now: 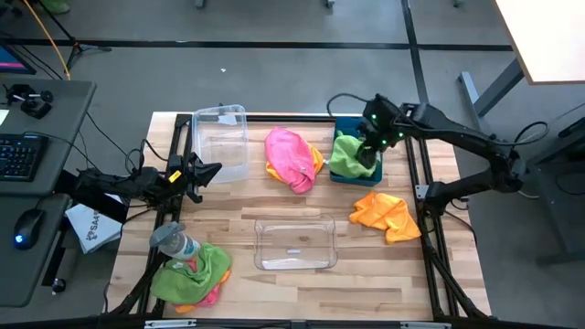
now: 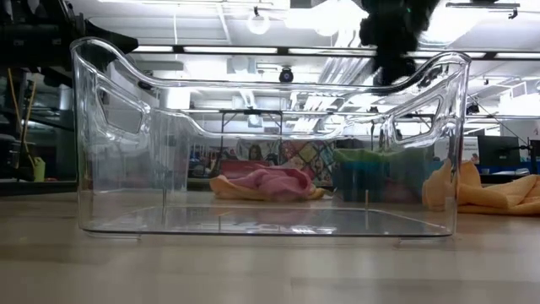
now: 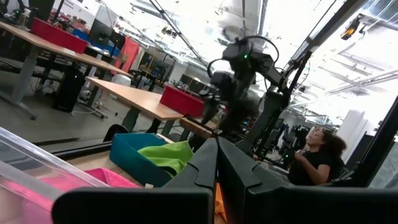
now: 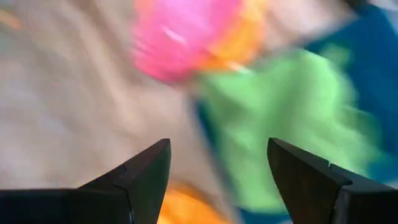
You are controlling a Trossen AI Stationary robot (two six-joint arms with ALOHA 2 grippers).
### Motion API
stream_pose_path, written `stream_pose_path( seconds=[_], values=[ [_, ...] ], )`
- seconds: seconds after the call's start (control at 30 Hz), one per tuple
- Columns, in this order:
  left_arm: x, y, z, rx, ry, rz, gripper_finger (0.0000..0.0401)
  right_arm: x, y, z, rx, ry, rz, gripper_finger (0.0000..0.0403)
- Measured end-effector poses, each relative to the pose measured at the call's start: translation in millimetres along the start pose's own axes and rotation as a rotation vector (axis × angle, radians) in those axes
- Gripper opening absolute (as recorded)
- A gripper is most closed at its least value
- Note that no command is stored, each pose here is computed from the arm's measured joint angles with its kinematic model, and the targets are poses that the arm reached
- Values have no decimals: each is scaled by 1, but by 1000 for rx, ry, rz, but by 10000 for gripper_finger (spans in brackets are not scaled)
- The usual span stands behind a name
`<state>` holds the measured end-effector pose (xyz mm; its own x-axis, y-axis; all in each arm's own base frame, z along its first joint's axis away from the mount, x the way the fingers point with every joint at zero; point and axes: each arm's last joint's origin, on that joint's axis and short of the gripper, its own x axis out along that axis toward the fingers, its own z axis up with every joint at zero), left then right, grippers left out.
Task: Sort microfiber towel by color & place in baskets
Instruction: Put the green microfiber towel into the blue bin
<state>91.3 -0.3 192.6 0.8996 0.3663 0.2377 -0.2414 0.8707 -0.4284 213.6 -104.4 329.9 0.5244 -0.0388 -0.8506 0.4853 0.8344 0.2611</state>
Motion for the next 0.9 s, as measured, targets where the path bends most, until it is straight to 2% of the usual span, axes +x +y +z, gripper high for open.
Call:
stream_pose_path(
  seconds=[0.1,0.27,0.4,0.57,0.67,0.73,0.9],
  values=[
    [0,0,0,0,0,0,0,2,18,12,55,-102,208,264],
    [0,0,0,0,0,0,0,-2,51,30,23,-329,351,264],
    [0,0,0,0,-1,0,0,-9,69,39,32,-453,464,264],
    [0,-2,5,-44,-50,-15,0,-10,78,38,76,-440,511,264],
    [-1,-4,18,-216,-166,-39,0,-9,81,35,80,-418,516,264],
    [-3,-4,27,-293,-261,-16,0,-8,82,34,76,-415,516,264],
    [-6,-9,50,-375,-374,-53,0,-8,82,34,47,-420,509,264]
  ],
)
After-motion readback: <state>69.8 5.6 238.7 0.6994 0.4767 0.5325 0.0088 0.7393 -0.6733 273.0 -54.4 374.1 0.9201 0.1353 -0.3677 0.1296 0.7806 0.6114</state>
